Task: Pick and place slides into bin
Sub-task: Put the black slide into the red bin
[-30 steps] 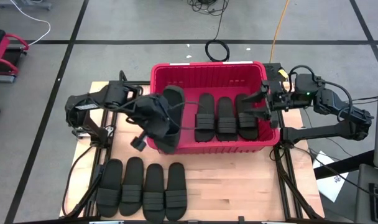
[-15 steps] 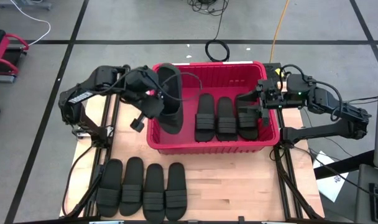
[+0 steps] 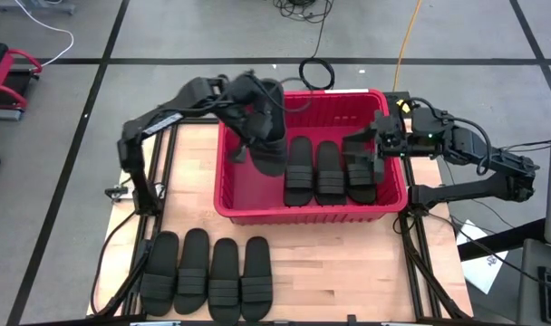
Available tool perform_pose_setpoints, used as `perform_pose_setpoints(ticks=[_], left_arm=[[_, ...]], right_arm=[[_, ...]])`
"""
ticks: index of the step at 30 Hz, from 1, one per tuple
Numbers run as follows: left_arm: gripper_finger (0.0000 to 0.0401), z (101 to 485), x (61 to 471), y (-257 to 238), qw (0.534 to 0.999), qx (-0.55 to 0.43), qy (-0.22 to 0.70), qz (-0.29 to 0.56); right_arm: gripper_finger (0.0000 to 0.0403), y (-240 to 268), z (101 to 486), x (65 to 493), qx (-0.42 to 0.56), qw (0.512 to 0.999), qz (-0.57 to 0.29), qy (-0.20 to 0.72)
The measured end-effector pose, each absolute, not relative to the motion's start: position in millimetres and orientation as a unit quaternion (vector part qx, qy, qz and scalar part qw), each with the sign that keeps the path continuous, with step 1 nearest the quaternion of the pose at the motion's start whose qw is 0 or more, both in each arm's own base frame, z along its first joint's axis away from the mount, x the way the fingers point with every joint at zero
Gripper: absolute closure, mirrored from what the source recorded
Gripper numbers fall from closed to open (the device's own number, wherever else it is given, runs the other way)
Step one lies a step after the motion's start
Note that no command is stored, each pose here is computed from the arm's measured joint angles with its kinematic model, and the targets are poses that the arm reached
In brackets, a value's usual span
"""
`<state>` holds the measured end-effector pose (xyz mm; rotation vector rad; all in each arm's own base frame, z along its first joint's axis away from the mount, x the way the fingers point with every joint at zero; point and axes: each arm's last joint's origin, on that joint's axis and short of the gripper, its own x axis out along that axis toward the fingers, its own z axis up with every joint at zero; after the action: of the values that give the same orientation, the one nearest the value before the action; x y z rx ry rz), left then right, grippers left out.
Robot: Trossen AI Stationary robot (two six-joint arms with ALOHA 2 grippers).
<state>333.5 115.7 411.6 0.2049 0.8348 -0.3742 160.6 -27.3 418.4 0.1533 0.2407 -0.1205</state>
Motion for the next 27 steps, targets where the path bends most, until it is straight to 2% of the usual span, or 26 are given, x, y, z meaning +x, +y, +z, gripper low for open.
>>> perform_pose_setpoints(ticks=[7, 13, 17, 23, 27], left_arm=[[0.0399, 360.1, 365.1, 146.1, 0.873, 0.033, 0.431, -0.224], [0.0400, 327.1, 375.8, 160.3, 0.853, -0.019, 0.442, -0.275], [0.0400, 319.5, 377.1, 166.2, 0.851, -0.028, 0.441, -0.285], [0.0400, 305.0, 374.5, 183.7, 0.859, -0.101, 0.409, -0.292], [0.0400, 294.0, 368.4, 184.5, 0.845, -0.123, 0.434, -0.287]], right_arm=[[0.0181, -27.3, 417.4, 161.4, 0.066, 0.988, -0.058, 0.125], [0.0181, -27.3, 417.7, 160.7, 0.067, 0.988, -0.060, 0.124], [0.0181, -28.0, 417.9, 160.7, 0.077, 0.987, -0.073, 0.121], [0.0181, -28.6, 418.1, 160.5, 0.081, 0.986, -0.084, 0.120], [0.0181, -29.6, 418.1, 160.3, 0.079, 0.985, -0.102, 0.119]])
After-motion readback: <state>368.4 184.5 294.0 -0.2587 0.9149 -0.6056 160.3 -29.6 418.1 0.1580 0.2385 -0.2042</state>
